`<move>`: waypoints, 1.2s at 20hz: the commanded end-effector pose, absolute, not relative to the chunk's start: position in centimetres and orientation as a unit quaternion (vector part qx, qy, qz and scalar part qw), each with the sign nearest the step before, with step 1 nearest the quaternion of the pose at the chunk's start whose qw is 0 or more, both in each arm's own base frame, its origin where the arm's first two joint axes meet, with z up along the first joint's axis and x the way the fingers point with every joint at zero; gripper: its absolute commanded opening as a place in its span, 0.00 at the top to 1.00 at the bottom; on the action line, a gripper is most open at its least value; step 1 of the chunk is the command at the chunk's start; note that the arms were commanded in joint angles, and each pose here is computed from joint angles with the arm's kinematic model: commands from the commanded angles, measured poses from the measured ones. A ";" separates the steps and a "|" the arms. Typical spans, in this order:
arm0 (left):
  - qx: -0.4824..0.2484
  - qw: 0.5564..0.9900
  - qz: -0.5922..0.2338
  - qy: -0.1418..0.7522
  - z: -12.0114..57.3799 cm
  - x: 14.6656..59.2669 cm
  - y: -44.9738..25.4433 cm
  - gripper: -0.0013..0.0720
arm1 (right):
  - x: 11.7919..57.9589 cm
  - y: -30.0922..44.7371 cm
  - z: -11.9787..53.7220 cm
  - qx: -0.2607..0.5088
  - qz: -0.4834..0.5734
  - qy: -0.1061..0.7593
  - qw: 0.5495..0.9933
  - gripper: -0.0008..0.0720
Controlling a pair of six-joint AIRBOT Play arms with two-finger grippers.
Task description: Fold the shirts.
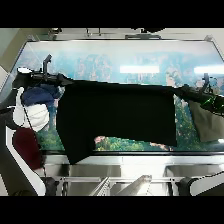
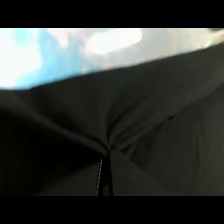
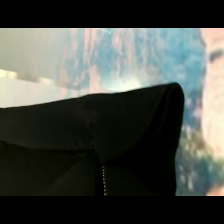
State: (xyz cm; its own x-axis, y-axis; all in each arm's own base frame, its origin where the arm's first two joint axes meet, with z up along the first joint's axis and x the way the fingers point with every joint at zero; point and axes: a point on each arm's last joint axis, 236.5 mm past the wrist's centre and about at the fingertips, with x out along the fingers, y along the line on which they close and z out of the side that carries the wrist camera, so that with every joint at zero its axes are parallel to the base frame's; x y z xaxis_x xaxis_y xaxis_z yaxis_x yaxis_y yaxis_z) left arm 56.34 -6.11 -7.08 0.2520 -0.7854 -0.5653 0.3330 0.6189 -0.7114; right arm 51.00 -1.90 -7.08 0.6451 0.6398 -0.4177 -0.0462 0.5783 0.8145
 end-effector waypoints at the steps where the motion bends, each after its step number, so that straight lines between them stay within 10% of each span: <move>1: -0.196 0.751 -0.345 0.528 -9.5 55.3 -5.4 0.96 | 50.3 -2.1 -8.1 0.392 0.205 0.388 0.808 0.97; 9: -0.212 0.756 -0.350 0.511 -8.5 56.1 -6.2 0.96 | 50.2 -2.1 -8.3 0.396 0.202 0.391 0.806 0.97; 12: -0.225 0.748 -0.359 0.511 -7.9 55.7 -6.7 0.95 | 49.9 -2.1 -8.4 0.412 0.191 0.404 0.794 0.74; 14: -0.225 0.736 -0.371 0.520 -7.2 54.8 -7.0 0.65 | 48.8 -2.6 -8.9 0.393 0.175 0.439 0.789 0.74; 24: -0.221 0.704 -0.248 0.627 -1.1 48.9 0.6 0.65 | 41.3 -6.5 -1.3 0.276 0.090 0.534 0.794 0.52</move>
State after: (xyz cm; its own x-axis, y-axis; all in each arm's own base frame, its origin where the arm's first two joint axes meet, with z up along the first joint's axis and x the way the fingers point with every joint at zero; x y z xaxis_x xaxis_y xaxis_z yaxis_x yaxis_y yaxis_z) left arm 52.42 -3.01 -2.09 0.1720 -0.7164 -0.6762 0.2333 0.6965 -0.6786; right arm 44.60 -6.33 -4.02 0.4790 0.4598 -0.7478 0.1451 0.7986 0.5841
